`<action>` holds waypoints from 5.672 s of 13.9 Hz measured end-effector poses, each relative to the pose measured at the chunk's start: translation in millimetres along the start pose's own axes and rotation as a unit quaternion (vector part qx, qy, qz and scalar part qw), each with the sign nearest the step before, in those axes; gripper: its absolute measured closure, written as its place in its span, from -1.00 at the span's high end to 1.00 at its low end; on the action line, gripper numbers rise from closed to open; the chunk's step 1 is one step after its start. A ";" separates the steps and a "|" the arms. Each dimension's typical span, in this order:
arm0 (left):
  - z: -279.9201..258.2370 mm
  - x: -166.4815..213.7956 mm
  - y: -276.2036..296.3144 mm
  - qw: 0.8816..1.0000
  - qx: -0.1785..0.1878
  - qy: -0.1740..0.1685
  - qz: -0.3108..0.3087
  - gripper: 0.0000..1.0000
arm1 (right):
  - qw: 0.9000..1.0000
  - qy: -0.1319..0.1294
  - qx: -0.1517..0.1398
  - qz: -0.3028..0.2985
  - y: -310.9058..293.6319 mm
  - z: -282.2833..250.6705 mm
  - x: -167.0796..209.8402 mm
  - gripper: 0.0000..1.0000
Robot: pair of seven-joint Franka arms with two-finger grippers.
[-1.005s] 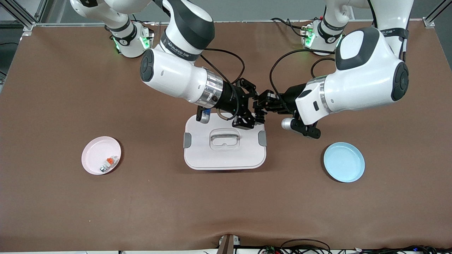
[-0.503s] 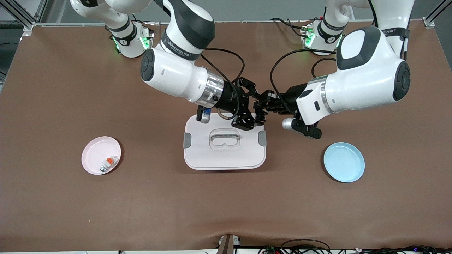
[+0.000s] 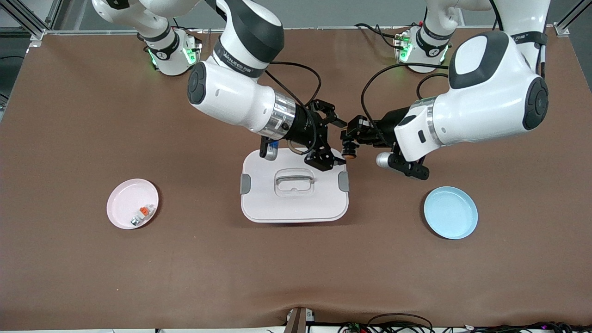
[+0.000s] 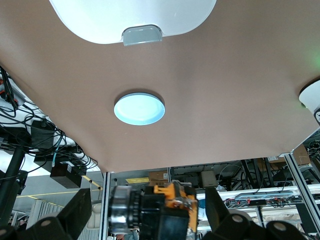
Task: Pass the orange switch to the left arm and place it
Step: 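Open the right gripper and withdraw it while the left gripper pulls back, then lower the switch onto the light-blue plate with the left gripper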
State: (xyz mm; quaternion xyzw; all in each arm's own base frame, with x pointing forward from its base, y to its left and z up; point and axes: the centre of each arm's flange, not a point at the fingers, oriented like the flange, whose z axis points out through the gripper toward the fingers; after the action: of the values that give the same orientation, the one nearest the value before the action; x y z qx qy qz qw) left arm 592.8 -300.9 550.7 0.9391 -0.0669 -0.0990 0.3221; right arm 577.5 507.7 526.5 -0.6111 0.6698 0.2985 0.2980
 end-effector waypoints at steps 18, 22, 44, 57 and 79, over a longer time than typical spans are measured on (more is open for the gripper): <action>-19.8 4.3 -32.1 0.996 0.088 0.022 -0.020 -0.31 | 0.749 0.290 -0.236 -0.547 -6.0 -56.2 69.0 1.00; -29.6 7.8 -47.3 0.992 0.116 0.033 -0.026 -0.31 | 0.688 0.295 -0.278 -0.602 -23.7 -114.6 83.4 1.00; -14.3 44.8 -241.5 0.920 0.383 0.030 -0.075 -0.31 | 0.625 0.316 -0.308 -0.643 -84.9 -453.4 273.9 1.00; 50.9 48.5 -332.4 0.925 0.369 0.040 -0.083 -0.31 | 0.657 0.324 -0.294 -0.614 -47.3 -524.1 280.3 1.00; 94.9 59.5 -434.8 0.915 0.393 0.066 -0.064 -0.24 | 0.675 0.300 -0.289 -0.609 -19.1 -543.3 269.4 1.00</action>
State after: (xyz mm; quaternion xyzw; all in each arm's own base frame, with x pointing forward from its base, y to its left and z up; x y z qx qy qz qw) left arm 655.7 -27.6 200.1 0.9966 -0.0185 -0.0234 -0.0763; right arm 557.5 -81.5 669.9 -0.9961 0.0830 0.0302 0.0050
